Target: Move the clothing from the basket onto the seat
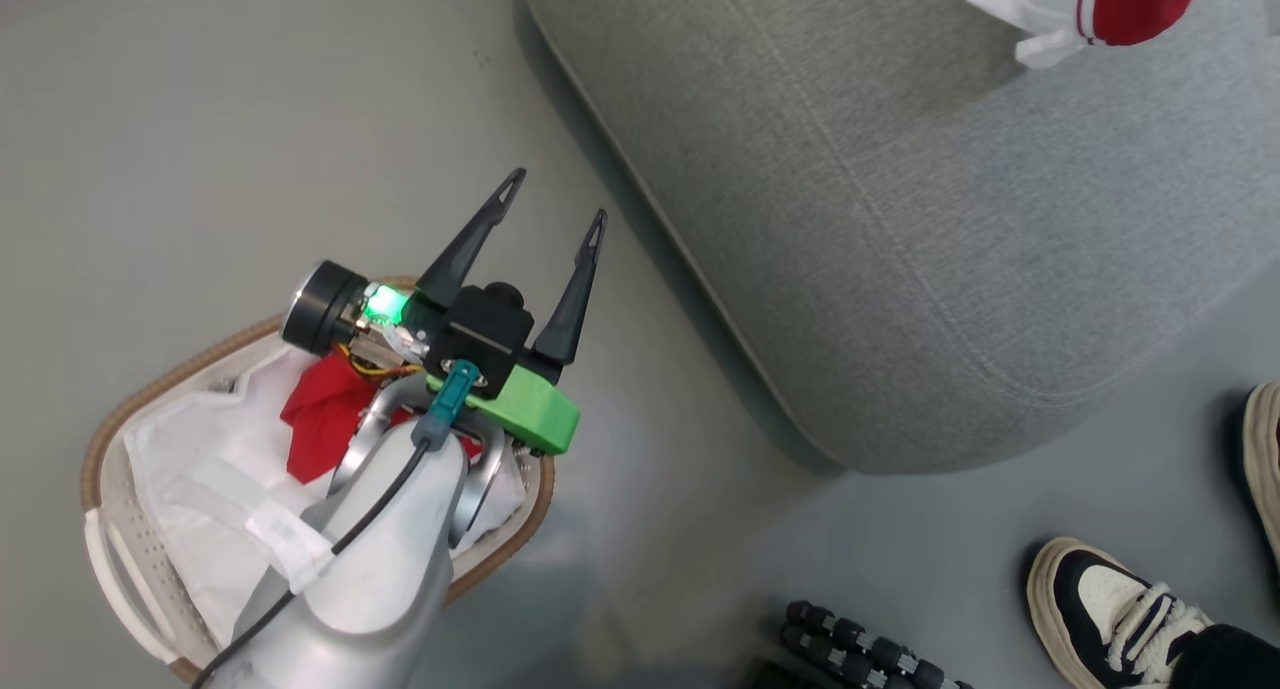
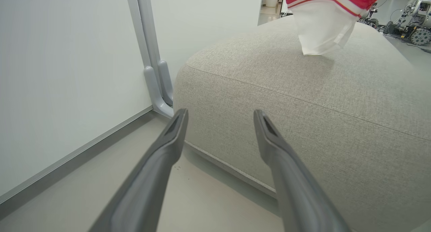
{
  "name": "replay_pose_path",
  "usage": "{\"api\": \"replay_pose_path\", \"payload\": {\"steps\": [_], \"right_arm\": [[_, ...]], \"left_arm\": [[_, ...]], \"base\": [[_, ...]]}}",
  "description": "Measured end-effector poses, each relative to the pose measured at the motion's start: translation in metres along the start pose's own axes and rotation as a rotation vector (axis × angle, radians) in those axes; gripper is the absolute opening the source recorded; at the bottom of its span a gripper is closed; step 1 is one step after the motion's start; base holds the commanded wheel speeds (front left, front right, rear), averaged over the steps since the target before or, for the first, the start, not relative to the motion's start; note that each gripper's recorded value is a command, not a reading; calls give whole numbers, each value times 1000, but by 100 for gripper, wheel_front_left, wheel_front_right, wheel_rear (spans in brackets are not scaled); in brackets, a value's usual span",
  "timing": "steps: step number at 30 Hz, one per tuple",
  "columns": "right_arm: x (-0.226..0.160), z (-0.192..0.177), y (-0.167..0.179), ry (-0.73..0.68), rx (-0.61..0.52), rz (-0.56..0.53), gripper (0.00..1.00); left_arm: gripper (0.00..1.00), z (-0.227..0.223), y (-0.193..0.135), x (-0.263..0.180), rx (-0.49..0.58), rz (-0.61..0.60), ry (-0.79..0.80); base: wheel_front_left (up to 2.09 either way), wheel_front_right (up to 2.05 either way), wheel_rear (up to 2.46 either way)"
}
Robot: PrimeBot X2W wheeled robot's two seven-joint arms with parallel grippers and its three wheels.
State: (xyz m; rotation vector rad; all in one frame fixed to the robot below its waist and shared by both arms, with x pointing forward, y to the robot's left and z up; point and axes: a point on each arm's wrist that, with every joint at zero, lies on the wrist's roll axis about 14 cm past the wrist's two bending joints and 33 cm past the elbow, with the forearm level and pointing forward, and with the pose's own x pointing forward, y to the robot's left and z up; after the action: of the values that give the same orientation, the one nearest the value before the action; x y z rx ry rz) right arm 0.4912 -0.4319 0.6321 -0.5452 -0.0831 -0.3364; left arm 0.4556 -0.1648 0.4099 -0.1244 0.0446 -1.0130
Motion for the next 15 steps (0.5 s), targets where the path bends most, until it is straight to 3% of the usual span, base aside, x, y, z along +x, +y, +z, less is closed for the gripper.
{"api": "replay_pose_path", "payload": {"steps": [8, 9, 10, 13, 15], "right_arm": [[21, -55, 43, 110, 40, 35, 0], [21, -63, 50, 127, 42, 43, 16], [21, -70, 55, 142, 44, 47, 23], [15, -100, 76, 204, 81, 57, 33], [11, -118, 89, 242, 101, 64, 31]], "left_arm": [[100, -32, 25, -1, -31, 34, 34], [100, -37, 28, -2, -32, 38, 41], [100, -40, 30, -2, -33, 42, 44], [100, -50, 41, -3, -41, 61, 54], [100, -59, 48, -5, -38, 73, 66]], "base": [[0, 0, 0], [0, 0, 0], [0, 0, 0], [0, 0, 0], [0, 0, 0]]}}
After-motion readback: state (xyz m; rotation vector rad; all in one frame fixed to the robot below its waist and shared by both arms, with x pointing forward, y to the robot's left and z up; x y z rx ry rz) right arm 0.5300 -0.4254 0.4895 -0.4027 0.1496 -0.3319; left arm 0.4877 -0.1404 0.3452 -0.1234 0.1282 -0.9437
